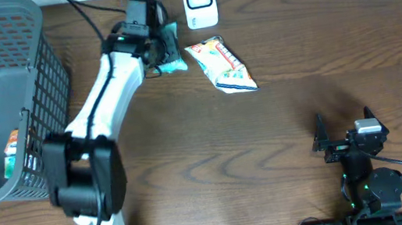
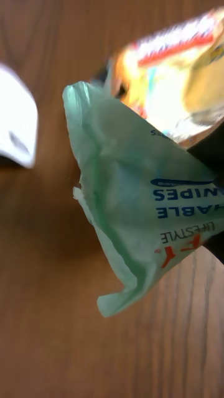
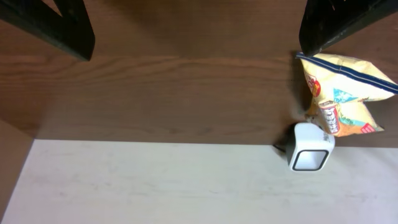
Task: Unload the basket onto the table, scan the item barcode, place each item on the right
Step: 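Hold the green wipes pack in front of the scanner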
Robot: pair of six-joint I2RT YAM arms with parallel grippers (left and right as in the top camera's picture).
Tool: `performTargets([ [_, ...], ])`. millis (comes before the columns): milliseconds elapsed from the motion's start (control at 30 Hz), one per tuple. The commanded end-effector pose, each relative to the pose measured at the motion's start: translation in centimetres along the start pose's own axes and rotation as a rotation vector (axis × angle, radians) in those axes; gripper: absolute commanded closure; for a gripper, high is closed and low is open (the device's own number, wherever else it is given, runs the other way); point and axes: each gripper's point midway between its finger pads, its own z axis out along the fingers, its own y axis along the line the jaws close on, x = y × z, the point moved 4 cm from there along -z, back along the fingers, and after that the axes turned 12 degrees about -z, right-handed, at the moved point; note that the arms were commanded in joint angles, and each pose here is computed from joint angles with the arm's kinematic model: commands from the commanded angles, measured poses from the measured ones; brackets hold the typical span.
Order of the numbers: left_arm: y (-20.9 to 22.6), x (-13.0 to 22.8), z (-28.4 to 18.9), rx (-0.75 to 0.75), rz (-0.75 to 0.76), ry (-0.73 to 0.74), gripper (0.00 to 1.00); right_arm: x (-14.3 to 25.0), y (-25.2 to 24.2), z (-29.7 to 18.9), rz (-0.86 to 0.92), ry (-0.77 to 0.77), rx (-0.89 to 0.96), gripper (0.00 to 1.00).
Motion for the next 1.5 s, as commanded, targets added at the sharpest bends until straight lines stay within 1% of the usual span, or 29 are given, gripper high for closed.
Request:
performTargets([
  [0, 1.3, 0.9, 2.9, -0.07, -0.125, 0.027, 0.93, 0.0, 0.1, 0.0, -0.012, 0.0, -0.005, 0.01],
  [200, 1.7, 3.0, 5.9, -0.109, -0.108, 0.091, 0.93, 0.0, 0.1, 0.0, -0.012, 0.0, -0.005, 0.01],
  [433, 1.0, 5.0, 7.6, -0.118, -0.077, 0.132, 0.92, 0.0, 0.1, 0.0, -0.012, 0.0, -0.005, 0.01],
  [667, -3.2, 6.9, 7.9, -0.039, 0.004, 0.118, 0.92, 0.0, 0.1, 0.0, -0.012, 0.0, -0.005, 0.01],
  [867, -8.8, 9.2, 7.8, 0.129, 0.103, 0.117, 0.92, 0.0, 0.1, 0.0, -0.012, 0.0, -0.005, 0.01],
  [1000, -10.4, 9.6, 7.6, 0.164, 0.127, 0.095, 0.93, 0.0, 0.1, 0.0, -0.012, 0.0, -0.005, 0.01],
  [1067, -10.1, 9.3, 7.4, 0.153, 0.123, 0.086, 0.93, 0.0, 0.1, 0.0, -0.012, 0.0, -0.005, 0.01],
  [1200, -6.9, 7.7, 6.7, 0.01, 0.108, 0.051, 0.92, 0.0, 0.1, 0.0, -0.012, 0.0, -0.005, 0.01],
  [1267, -5.0, 8.1, 6.5, -0.053, 0.138, 0.101, 0.93, 0.0, 0.1, 0.0, -0.012, 0.0, -0.005, 0.01],
  [1400, -3.2, 10.1, 6.0, -0.135, 0.134, 0.206, 0.92, 0.0, 0.1, 0.0, -0.012, 0.0, -0.005, 0.01],
  [1467, -3.6, 11.1, 5.9, -0.114, 0.139, 0.253, 0.93, 0.0, 0.1, 0.0, -0.012, 0.0, -0.005, 0.01],
])
